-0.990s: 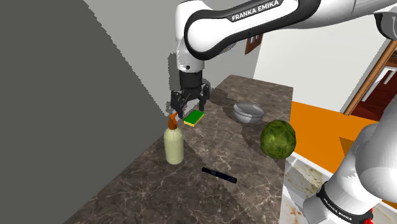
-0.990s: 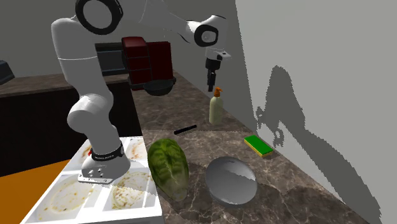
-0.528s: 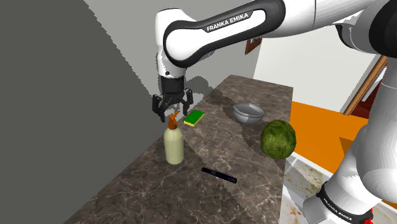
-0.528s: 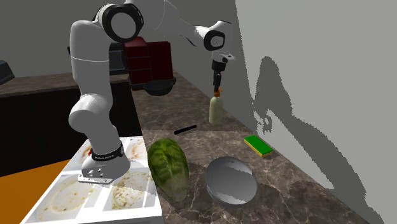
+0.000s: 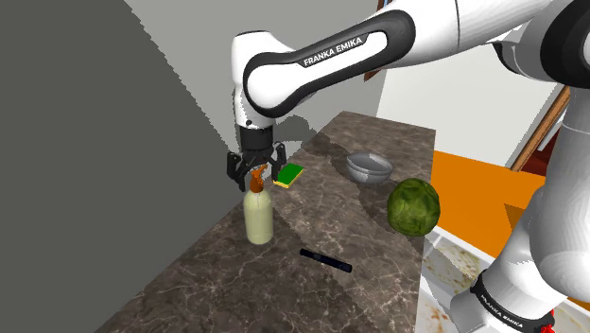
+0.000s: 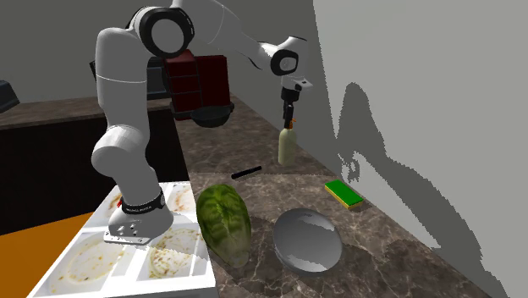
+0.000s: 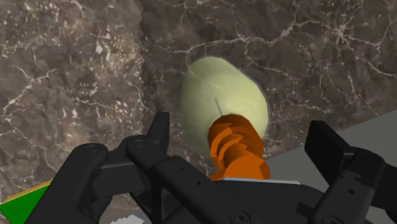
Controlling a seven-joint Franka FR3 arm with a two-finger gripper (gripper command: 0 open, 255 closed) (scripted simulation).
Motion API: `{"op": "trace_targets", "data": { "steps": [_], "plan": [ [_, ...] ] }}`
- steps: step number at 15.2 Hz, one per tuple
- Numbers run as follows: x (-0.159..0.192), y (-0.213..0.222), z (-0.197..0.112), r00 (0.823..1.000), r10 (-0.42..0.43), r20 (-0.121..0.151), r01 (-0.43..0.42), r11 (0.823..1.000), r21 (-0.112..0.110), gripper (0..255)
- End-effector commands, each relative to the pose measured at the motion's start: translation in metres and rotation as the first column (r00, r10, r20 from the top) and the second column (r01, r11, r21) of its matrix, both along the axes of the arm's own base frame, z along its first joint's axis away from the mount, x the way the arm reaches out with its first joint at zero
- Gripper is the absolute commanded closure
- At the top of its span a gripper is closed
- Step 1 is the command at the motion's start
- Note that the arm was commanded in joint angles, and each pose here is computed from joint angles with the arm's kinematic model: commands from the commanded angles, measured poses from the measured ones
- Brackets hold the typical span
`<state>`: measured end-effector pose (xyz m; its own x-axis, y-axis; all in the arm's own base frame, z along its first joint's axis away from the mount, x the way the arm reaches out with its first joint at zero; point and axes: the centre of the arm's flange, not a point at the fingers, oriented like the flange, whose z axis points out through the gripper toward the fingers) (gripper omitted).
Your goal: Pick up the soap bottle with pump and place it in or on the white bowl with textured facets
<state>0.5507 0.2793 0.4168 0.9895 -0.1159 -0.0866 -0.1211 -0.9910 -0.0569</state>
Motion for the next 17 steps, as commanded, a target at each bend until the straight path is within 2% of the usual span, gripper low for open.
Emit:
{"op": "trace_targets", "data": {
  "steps": [1,5,6,15,17],
  "plan": [
    [0.0,0.0,0.0,1.0,0.0,0.0,0.0,1.0,0.0,0],
    [0.0,0.0,0.0,1.0,0.0,0.0,0.0,1.0,0.0,0],
    [0.0,0.0,0.0,1.0,0.0,0.0,0.0,1.0,0.0,255],
    [0.0,0.0,0.0,1.0,0.0,0.0,0.0,1.0,0.0,255],
    [0.0,0.0,0.01,1.0,0.0,0.0,0.0,1.0,0.0,255]
  ]
}}
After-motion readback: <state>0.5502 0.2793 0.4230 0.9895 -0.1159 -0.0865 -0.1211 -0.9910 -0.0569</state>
